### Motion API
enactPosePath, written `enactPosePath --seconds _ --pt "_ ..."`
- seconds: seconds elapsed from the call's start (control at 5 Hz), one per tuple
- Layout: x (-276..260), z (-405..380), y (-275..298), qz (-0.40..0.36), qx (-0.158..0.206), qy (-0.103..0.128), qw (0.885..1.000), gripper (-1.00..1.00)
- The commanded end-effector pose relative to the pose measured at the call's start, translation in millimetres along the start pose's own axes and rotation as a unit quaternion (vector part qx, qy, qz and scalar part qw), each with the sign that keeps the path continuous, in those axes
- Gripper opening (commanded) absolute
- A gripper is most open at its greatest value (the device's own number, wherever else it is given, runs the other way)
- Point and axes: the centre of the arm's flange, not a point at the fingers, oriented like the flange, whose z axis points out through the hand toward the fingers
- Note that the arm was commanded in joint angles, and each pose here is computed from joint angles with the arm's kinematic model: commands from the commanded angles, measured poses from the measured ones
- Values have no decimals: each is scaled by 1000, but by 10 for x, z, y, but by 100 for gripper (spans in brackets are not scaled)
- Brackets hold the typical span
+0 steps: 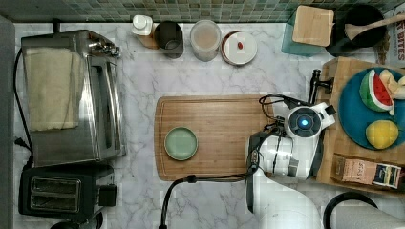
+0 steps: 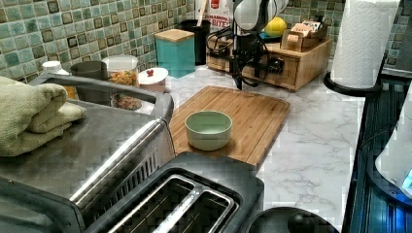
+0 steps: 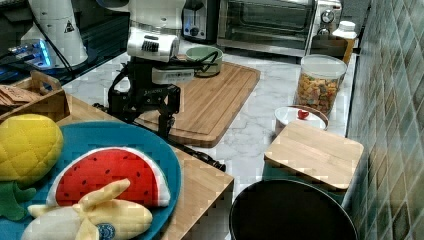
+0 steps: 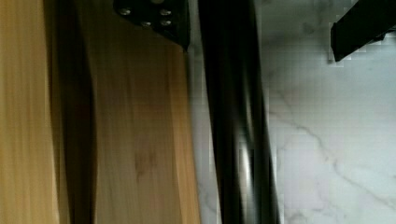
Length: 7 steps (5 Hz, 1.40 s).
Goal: Open the drawer.
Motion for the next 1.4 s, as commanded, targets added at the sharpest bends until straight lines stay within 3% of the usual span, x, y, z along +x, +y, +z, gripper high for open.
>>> enactPosePath --seconds 0.2,0.6,1.0,1.2,1.4 --pt "-17 -483 -431 -44 80 95 991 100" --pt "118 -707 -1115 -70 109 54 990 100" --pt "-189 -1080 -2166 -121 76 111 984 100" --pt "-96 -1119 -2549 -143 101 89 980 100" --pt "-110 -1277 -2845 -109 104 93 984 100"
